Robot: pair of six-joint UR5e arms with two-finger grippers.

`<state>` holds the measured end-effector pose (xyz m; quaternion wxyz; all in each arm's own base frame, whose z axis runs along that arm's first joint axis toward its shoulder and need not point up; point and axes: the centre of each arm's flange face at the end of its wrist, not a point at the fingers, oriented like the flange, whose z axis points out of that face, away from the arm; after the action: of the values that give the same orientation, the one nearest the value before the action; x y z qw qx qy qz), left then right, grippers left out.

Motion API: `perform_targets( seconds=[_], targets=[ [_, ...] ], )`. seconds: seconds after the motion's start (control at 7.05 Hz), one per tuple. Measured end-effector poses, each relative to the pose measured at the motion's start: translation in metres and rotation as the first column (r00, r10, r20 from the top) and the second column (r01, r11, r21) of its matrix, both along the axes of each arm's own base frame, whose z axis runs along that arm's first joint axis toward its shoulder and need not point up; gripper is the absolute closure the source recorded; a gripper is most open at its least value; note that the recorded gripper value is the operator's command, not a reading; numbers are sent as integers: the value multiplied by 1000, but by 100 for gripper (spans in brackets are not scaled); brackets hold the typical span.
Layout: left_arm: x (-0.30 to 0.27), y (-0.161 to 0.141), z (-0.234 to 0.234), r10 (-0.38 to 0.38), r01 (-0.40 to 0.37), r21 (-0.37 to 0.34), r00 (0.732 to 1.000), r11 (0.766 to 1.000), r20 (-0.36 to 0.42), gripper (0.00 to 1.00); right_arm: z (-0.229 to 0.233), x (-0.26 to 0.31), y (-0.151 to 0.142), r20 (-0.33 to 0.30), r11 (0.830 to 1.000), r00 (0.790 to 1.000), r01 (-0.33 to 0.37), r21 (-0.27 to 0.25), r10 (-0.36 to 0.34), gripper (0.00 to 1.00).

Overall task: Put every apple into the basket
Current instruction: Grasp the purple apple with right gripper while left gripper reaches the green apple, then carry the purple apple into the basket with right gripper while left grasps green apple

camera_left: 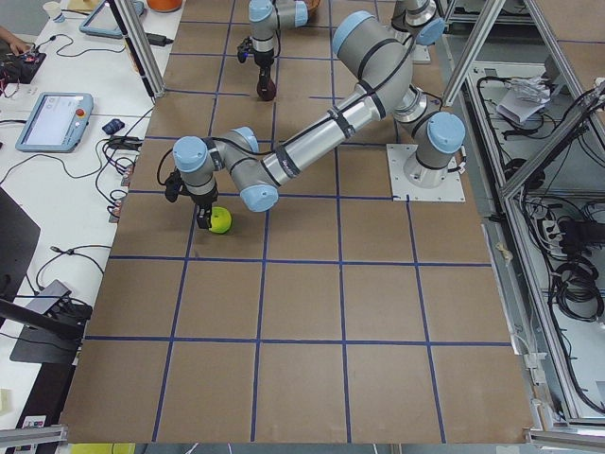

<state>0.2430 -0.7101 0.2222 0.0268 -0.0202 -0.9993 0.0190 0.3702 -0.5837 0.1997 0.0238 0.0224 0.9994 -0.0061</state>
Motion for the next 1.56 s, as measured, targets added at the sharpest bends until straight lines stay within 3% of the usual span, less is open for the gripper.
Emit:
perform_targets(
  seconds=[0.28,0.43,0.57,0.85,1.14,1.42,1.56],
  targets=[
    [3,0,-24,12,-11,28,1000,1000,-19,0,4,0,-2,-7,1000,1000,-16,-14,16,52],
    [3,1,-31,16,-15,37,1000,999,-25,6,19,-11,-7,-10,999,1000,-27,-31,27,52],
    [3,2,-34,18,-16,41,999,999,-29,78,46,-43,-17,-13,998,999,-35,-49,34,52],
    [0,3,-22,17,-16,42,1000,999,-24,90,101,-156,-27,-28,995,996,-89,-47,88,52],
    [-46,3,25,22,-20,57,999,998,-41,93,116,-298,2,-42,982,982,-186,-26,185,52],
    [-173,7,54,-9,13,69,998,998,-59,93,98,-444,41,-57,963,962,-268,-39,266,50],
    [-253,14,53,25,-21,65,997,998,-66,93,94,-503,59,-67,945,944,-325,-43,322,46]
  ],
)
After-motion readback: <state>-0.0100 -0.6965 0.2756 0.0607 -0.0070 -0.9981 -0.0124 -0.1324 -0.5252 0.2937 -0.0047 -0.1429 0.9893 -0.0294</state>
